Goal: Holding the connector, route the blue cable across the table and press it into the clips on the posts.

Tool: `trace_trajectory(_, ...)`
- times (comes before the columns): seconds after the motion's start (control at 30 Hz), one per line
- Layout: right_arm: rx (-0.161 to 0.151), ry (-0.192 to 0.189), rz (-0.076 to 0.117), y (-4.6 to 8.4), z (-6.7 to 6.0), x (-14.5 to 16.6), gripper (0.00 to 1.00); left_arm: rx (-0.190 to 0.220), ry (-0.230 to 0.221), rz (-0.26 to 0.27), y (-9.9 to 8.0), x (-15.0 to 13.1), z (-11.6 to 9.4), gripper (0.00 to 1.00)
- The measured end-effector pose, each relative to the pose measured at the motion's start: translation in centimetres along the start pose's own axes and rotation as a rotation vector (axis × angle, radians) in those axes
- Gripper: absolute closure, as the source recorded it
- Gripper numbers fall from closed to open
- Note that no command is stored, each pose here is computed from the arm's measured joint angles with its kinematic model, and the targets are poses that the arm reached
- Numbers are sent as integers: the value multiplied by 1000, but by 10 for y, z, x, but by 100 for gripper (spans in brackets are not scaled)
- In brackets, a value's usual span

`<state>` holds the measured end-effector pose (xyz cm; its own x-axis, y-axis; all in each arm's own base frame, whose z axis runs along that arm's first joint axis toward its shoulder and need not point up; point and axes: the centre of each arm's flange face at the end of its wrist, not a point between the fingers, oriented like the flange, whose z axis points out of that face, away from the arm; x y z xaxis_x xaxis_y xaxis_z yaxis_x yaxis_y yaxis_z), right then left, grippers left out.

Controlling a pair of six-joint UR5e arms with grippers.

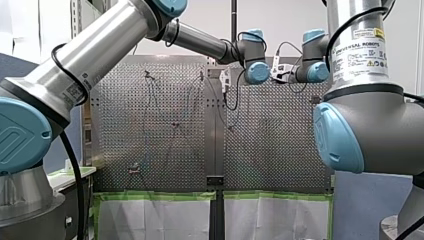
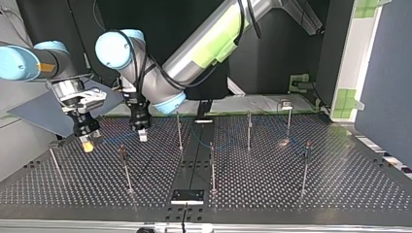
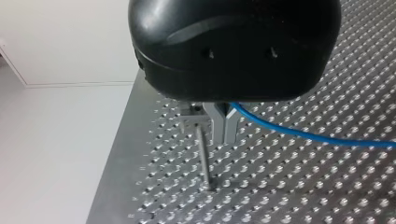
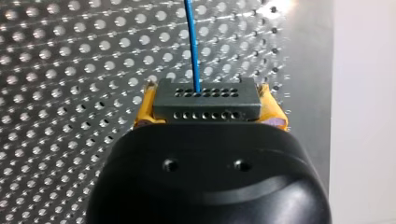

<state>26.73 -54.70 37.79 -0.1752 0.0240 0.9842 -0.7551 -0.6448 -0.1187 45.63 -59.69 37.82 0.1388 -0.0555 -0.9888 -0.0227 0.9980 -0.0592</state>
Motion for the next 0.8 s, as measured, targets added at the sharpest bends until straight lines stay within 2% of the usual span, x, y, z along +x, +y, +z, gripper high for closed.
trace_trajectory(0.2, 1, 13, 20, 3, 0, 2, 100, -6, -7, 32, 4, -3, 8, 99)
trace_trajectory(0.5, 13, 36, 31, 7, 2, 6, 100, 19, -16, 50, 8, -3, 21, 99)
trace_trajectory(0.8, 55, 62, 42, 8, 5, 11, 100, 30, -25, 67, 20, -1, 43, 99)
